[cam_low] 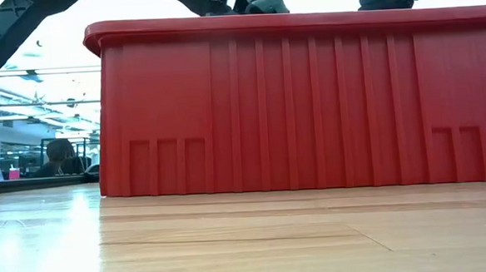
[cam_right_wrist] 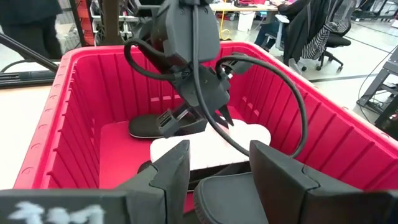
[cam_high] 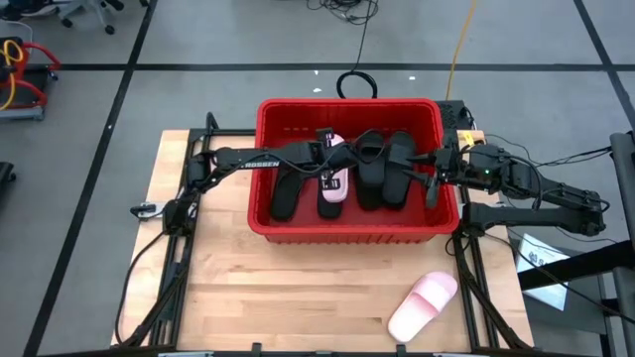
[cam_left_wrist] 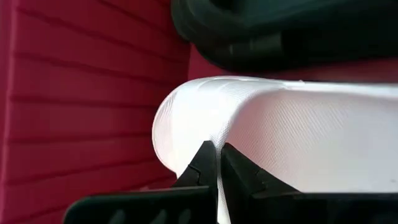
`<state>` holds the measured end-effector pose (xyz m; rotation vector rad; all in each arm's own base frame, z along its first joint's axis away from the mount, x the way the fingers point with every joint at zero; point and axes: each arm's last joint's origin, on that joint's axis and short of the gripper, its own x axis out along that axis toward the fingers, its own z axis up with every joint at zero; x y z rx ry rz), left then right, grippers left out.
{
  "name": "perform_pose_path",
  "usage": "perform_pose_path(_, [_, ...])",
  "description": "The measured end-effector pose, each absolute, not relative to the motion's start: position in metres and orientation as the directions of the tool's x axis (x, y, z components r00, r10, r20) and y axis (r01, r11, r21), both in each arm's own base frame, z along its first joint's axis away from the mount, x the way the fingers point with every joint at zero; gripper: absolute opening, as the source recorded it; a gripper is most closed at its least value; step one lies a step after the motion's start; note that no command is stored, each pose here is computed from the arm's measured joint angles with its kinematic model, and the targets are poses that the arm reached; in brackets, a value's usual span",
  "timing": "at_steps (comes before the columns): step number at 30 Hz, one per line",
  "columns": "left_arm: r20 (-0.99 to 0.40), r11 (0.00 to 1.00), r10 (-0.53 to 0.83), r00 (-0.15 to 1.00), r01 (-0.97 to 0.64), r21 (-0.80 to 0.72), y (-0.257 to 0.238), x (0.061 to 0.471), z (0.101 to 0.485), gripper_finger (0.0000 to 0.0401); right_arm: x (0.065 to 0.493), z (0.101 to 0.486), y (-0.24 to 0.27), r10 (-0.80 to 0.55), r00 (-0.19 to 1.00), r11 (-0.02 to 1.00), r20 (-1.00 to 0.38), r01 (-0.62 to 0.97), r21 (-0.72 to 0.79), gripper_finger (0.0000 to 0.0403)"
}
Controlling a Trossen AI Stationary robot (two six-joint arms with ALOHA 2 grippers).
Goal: Pick and place slides into bin
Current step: Put the pink slide into the red bin
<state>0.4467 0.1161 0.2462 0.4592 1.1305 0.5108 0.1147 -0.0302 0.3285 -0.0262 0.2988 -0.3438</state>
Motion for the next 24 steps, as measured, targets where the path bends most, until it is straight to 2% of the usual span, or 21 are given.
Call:
perform_pose_path(10, [-0.732, 0.802, 0.590, 0.340, -0.146, 0.579, 0.1178, 0.4464, 0.2461, 0.0010, 0.1147, 0.3285, -0.0303, -0.336, 0.898, 0.941, -0.284, 0.329, -0.075, 0.0155])
perform_pose_path(19, [-0.745, 0.825, 0.562, 0.358, -0.177, 0.537, 0.1171, 0.4471, 0.2458, 0.0036, 0.1147, 0.3285, -0.0302, -0.336, 0.898, 0.942, -0.284, 0.328, -0.076, 0.0155])
perform_pose_path(24, [-0.748, 0.830, 0.555, 0.363, -0.187, 0.525, 0.1160, 0.4475, 0.2457, 0.0063, 0.1147, 0.3285, -0.0302, -0.336, 0.898, 0.942, -0.284, 0.328, -0.076, 0.0155])
